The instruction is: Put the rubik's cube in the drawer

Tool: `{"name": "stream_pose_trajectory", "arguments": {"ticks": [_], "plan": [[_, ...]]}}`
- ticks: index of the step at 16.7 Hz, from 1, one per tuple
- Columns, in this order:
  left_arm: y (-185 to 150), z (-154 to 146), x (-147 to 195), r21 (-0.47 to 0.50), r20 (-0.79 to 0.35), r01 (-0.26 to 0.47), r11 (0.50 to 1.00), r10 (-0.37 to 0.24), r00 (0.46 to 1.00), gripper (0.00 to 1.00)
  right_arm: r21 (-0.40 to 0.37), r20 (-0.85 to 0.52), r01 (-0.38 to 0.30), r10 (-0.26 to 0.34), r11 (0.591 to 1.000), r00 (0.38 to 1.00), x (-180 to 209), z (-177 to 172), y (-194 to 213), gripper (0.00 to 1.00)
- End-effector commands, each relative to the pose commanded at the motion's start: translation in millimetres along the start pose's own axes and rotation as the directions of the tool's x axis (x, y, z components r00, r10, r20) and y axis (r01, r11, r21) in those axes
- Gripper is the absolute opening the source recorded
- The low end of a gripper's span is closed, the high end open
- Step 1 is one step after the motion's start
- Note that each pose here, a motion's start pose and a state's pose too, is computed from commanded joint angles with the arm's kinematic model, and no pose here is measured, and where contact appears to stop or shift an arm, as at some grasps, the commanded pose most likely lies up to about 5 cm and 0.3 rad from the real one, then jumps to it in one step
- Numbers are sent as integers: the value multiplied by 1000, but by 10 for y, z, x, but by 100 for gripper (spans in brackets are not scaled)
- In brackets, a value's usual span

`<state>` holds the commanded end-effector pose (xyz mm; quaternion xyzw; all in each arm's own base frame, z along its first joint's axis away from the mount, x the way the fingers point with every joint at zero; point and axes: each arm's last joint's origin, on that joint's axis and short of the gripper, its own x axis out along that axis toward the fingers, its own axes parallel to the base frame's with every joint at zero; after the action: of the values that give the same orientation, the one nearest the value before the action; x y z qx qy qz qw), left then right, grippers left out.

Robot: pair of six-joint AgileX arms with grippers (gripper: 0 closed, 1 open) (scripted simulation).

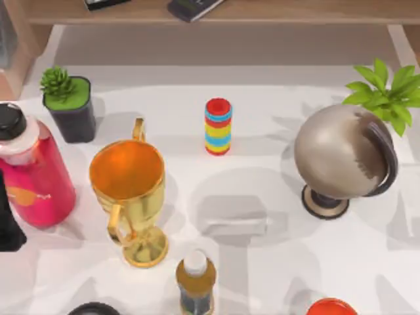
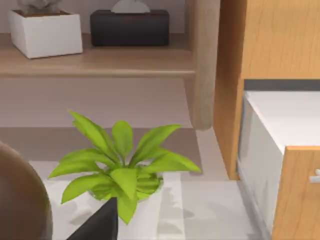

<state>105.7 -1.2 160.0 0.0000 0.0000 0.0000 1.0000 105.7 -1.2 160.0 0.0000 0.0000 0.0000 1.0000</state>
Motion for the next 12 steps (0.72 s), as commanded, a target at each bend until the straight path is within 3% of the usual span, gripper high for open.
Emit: {"name": "stream_pose_trajectory", "arguments": {"ticks": [3, 6, 12], "plan": [[0, 0, 0, 0, 0, 0, 1000, 0, 1000, 100, 1, 1, 0, 0, 1000, 1000, 0, 27, 4, 100], [0, 0, 0, 0, 0, 0, 1000, 0, 1000, 100, 4, 5, 2, -2, 1000, 1000, 15, 276, 33, 100], [0, 0, 0, 0, 0, 0, 1000, 0, 1000, 100, 10, 7, 12, -12, 1000, 1000, 410, 1386, 237, 100]]}}
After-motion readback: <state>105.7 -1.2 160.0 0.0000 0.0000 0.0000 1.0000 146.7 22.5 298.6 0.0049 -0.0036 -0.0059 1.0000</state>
